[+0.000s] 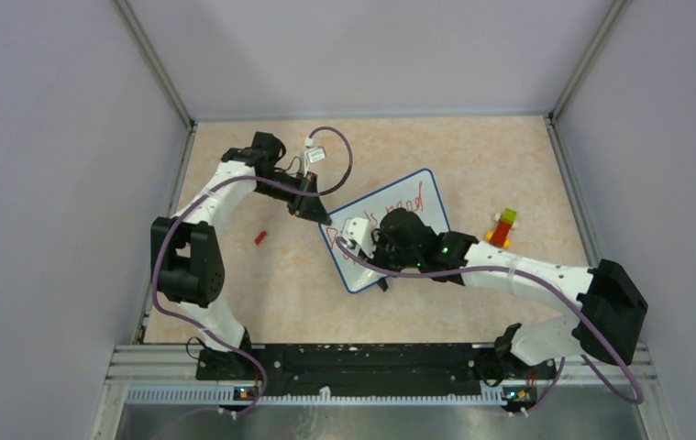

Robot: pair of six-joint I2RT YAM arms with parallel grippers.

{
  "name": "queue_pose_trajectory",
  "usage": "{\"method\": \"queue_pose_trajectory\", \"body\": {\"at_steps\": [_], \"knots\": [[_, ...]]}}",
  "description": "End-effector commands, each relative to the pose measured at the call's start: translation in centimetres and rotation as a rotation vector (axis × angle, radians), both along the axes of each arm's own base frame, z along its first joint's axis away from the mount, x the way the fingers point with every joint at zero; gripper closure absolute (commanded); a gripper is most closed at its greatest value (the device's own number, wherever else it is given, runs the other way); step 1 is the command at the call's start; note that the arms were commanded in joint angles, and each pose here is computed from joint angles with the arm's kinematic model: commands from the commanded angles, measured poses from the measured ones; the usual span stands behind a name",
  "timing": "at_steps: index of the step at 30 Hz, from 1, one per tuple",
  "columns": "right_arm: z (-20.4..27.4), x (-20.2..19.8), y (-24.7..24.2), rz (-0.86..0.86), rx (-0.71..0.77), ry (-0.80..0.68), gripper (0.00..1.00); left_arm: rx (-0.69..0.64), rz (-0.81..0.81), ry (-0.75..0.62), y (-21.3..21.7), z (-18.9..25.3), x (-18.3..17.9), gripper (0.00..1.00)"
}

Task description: Write a sentence on the whiteboard

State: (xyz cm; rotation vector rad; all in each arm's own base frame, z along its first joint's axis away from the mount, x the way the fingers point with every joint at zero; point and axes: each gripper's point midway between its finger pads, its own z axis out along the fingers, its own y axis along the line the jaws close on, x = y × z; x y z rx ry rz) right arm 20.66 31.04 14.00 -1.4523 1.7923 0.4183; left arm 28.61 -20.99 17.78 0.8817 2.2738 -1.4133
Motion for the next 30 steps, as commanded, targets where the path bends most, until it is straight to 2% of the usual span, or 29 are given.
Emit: {"method": "queue_pose_trajectory", "body": {"at_steps": [1,5,10,16,23,30], "knots": [[-1.1,-1.4,-0.3,0.035,-0.042,0.003,1.0,0.014,0.006,-0.043,0.3,0.3,0.0,1.0],[-0.8,-2.0,1.1,0.071,-0.027,0.007,1.0,0.015,0.007,-0.045,0.3,0.4,0.0,1.0],[1.8,-1.7,2.9,0.084,0.037,0.007,1.0,0.013,0.008,-0.042,0.3,0.4,0.0,1.0],[4.4,-0.2,1.3,0.027,0.084,-0.015,1.0,0.011,0.007,-0.043,0.3,0.5,-0.1,1.0],[3.8,1.4,-0.9,-0.044,0.047,-0.038,1.0,0.008,0.006,-0.043,0.2,0.5,0.0,1.0],[3.5,2.2,-0.1,-0.052,0.048,-0.047,1.0,0.01,0.008,-0.042,0.2,0.4,0.0,1.0]]}}
